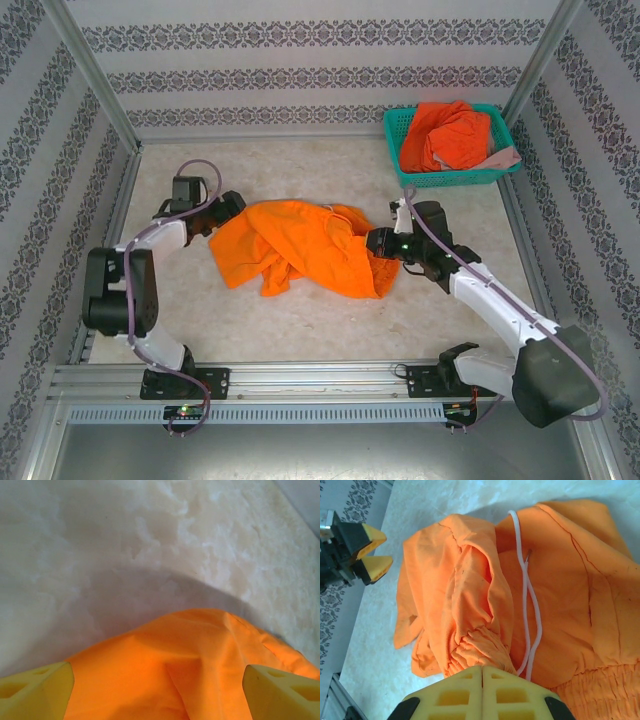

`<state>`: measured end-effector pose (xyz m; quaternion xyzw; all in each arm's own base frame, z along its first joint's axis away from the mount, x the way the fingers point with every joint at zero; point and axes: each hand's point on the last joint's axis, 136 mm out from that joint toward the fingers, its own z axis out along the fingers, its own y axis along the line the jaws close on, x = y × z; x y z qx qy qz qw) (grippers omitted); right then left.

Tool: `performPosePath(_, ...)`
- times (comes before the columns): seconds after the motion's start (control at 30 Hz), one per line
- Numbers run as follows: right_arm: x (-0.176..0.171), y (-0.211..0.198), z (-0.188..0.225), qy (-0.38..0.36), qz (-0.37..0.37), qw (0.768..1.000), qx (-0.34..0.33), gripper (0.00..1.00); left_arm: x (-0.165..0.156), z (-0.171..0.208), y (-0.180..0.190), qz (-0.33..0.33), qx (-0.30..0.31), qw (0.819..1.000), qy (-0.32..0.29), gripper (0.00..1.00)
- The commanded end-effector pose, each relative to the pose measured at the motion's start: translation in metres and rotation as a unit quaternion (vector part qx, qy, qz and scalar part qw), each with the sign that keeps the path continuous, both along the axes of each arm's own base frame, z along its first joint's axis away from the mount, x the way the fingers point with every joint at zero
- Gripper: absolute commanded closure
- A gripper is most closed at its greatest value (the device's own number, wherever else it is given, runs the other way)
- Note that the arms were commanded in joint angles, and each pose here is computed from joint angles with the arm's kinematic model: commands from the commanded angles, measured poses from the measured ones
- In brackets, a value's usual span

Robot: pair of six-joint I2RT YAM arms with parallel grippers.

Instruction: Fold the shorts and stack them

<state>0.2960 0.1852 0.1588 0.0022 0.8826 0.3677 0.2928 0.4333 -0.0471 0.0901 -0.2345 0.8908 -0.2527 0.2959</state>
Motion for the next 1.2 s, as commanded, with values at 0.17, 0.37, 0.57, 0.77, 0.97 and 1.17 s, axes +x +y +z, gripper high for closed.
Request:
performPosePath(0.17, 0.043, 0.006, 0.009, -0.020, 0.006, 0.999, -0.028, 1.00, 0.023, -0.028, -0.026, -0.013, -0.067, 0.997, 0.038, 0.52)
performPosePath(0.37, 0.103, 0.026, 0.048, -0.060, 0.024, 0.998, -0.022, 1.00, 0.056, -0.006, -0.019, -0.002, -0.053, 0.999, 0.008, 1.00)
performPosePath(0.57, 0.182, 0.046, 0.141, -0.144, 0.031, 0.989, 0.002, 1.00, 0.120, 0.106, 0.007, 0.011, -0.003, 0.995, -0.095, 1.00)
performPosePath(0.77, 0.192, 0.050, 0.268, -0.269, 0.047, 0.962, 0.021, 1.00, 0.129, 0.266, 0.048, 0.047, 0.045, 0.969, -0.237, 1.00)
performPosePath(0.97, 0.134, 0.042, 0.267, -0.329, 0.094, 0.939, -0.022, 1.00, 0.049, 0.300, 0.058, 0.086, 0.084, 0.940, -0.319, 1.00)
performPosePath(1.17, 0.035, 0.046, 0.127, -0.324, 0.200, 0.913, -0.146, 1.00, -0.049, 0.165, 0.057, 0.145, 0.109, 0.952, -0.245, 0.97)
